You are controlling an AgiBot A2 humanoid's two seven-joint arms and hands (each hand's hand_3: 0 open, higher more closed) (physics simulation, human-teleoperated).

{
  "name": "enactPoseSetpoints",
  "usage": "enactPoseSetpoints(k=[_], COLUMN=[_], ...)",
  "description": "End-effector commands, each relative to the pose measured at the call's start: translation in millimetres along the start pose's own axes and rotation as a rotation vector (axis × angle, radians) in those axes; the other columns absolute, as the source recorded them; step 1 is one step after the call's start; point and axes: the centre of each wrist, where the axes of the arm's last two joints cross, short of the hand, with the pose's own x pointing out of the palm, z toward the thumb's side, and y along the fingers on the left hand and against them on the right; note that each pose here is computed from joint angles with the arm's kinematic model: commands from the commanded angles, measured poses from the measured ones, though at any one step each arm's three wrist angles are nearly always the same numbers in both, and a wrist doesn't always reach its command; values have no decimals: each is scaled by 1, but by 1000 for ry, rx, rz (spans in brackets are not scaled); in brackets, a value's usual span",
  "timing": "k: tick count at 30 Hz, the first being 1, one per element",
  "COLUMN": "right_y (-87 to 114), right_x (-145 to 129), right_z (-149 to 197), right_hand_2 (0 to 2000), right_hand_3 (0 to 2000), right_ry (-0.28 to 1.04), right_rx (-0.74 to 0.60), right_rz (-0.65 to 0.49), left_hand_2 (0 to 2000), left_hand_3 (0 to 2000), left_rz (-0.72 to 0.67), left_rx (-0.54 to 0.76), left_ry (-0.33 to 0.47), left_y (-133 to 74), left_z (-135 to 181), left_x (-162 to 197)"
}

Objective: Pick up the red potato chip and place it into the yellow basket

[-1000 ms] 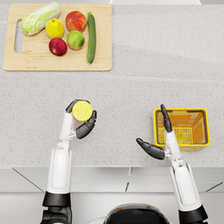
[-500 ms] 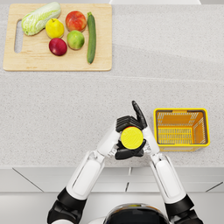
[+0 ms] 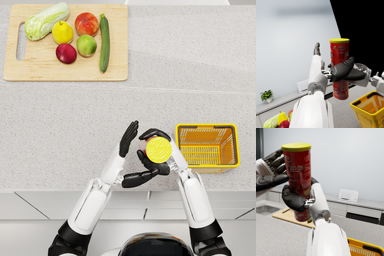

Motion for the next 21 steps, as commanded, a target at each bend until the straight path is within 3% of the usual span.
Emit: enactPoseSetpoints(k=[1,3,5,7,11,14,15,16,18,20,21], right_y=[10,31,48,57,64,66,66,67,66,59,56], right_x=[-76,-108,-124,-121,-110,-101,-101,-100,-100,-97,-98], right_z=[35,35,26,9,-24,-47,-50,-50,-41,-27,-17], right_hand_2=[2000,2000,2000,2000,2000,2000,639,0,0,0,0], right_hand_3=[2000,2000,2000,2000,2000,2000,1673,1347,693,40,0], right_ry=[67,83,75,45,-69,-117,-124,-126,-116,-52,-24], right_rx=[-123,-120,-84,-22,329,486,512,521,501,287,202], right_rz=[-297,-473,-576,-593,-575,-533,-519,-524,-527,-562,-574], left_hand_2=[0,0,0,0,0,0,0,0,0,0,0], left_hand_3=[0,0,0,0,0,0,0,0,0,0,0], left_rz=[227,383,435,427,400,397,397,394,393,382,378], left_rx=[5,-62,-124,-159,-184,-206,-211,-212,-206,-197,-179], left_ry=[119,145,142,131,110,100,98,96,93,87,87], left_y=[-29,-46,-56,-59,-54,-54,-54,-53,-47,-39,-34], left_z=[15,3,-9,-18,-28,-34,-35,-37,-38,-39,-36], left_x=[-60,-90,-99,-97,-91,-90,-90,-90,-91,-90,-90])
